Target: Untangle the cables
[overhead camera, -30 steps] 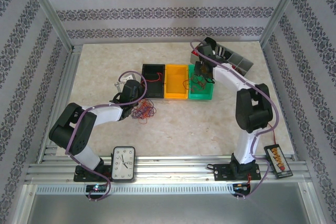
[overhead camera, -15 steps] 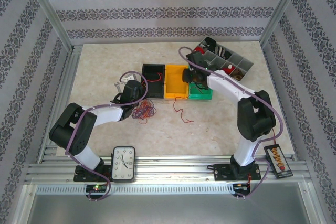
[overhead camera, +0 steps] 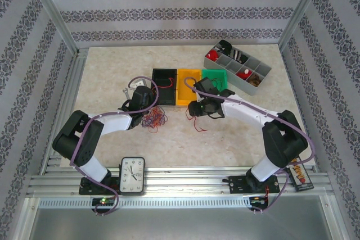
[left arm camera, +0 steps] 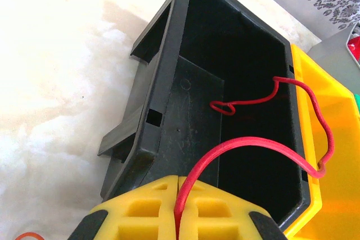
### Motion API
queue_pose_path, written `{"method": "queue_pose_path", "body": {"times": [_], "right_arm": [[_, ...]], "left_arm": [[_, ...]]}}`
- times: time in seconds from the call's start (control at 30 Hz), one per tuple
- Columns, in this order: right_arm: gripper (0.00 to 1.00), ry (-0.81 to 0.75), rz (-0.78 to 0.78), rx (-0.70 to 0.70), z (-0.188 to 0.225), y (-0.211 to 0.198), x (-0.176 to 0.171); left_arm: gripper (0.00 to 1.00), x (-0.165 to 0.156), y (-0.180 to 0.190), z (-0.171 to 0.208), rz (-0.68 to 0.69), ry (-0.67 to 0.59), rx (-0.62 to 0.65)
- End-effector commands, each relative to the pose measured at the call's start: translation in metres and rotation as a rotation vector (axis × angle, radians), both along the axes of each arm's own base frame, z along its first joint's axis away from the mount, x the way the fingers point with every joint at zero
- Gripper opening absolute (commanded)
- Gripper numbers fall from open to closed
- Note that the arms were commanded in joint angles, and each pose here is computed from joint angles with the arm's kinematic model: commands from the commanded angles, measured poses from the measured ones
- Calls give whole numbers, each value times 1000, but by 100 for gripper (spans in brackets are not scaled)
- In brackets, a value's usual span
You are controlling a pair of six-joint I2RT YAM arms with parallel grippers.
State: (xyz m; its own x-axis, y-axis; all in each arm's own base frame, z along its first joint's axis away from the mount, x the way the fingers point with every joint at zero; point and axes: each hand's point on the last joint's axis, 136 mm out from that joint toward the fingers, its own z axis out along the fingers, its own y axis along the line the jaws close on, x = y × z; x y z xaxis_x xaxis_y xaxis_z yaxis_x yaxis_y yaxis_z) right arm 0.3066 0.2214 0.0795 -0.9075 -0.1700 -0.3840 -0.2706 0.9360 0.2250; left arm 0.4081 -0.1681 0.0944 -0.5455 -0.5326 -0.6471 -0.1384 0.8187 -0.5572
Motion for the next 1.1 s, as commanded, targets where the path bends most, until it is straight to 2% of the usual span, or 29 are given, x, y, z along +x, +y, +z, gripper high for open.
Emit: {"method": "queue_pose_path", "body": {"times": [0.0, 0.17, 0.3, 0.5, 0.73, 0.9, 1.07], "right_arm": [[40, 64, 18, -15, -19, 2, -10], [40, 97, 47, -62, -40, 3, -5], [35, 145, 77, -57, -55, 11, -7], [10, 104, 42, -53, -49, 4, 3], [1, 89, -51, 117, -7, -17, 7], [1, 76, -127, 252, 24, -37, 15], [2, 116, -210, 425, 47, -52, 39]], "left_arm": [[0, 1, -7, 3, -22, -4, 4], [0, 0, -5, 6, -15, -10, 11], [0, -2, -4, 7, -10, -13, 16], [0, -5, -2, 8, -3, -11, 25], [0, -5, -4, 5, -4, -4, 28], [0, -4, -7, 2, -9, 1, 24], [0, -3, -9, 1, -13, 1, 22]]}}
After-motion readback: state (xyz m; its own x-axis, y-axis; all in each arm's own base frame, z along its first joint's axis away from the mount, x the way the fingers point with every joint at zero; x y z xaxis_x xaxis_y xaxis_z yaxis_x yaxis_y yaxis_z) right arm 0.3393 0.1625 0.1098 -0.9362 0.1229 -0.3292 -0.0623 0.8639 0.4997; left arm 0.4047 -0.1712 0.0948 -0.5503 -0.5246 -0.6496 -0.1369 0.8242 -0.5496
